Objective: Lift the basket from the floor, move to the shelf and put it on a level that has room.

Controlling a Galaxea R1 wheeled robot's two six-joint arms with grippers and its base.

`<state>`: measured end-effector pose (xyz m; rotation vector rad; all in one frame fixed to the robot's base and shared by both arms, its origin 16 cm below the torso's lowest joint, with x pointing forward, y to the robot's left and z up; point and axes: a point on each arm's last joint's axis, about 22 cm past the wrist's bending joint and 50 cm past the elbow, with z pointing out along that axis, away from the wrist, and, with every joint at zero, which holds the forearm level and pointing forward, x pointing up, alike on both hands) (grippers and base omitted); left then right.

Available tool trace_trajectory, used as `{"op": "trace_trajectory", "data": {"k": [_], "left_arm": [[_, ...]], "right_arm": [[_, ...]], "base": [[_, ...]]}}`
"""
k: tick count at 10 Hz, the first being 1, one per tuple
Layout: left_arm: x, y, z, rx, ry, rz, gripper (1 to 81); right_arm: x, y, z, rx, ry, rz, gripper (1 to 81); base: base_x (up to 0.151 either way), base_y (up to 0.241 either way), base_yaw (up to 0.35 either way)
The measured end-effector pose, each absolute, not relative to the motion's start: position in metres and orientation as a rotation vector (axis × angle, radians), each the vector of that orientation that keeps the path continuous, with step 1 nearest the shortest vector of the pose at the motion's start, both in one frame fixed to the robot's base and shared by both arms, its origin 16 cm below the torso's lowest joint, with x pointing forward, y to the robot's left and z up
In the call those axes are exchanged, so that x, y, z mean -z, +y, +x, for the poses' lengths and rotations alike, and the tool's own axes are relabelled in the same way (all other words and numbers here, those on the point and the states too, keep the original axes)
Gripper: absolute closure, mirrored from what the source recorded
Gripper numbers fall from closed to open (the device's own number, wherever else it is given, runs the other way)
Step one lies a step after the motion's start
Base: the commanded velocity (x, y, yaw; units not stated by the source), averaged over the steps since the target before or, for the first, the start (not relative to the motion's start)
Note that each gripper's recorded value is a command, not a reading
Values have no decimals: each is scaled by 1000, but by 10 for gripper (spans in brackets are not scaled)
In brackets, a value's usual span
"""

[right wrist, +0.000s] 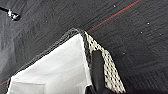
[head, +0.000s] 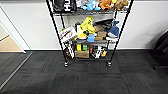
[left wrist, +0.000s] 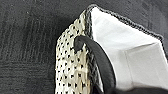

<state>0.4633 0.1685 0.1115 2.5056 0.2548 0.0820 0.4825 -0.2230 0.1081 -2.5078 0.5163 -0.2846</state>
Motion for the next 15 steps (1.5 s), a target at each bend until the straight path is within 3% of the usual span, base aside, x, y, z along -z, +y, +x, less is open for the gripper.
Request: {"op": "trace_trajectory", "data": {"k": [5, 15], "left_arm": [[-141, 144, 464, -9, 186, 2491, 811], [-275, 170, 453, -84, 142, 2497, 811]], "right_arm": [[-153, -254, 442, 266, 637, -2512, 811], [-276, -234, 403, 291, 616, -2462, 811]], "base": [[0, 0, 0], [0, 0, 0]]}}
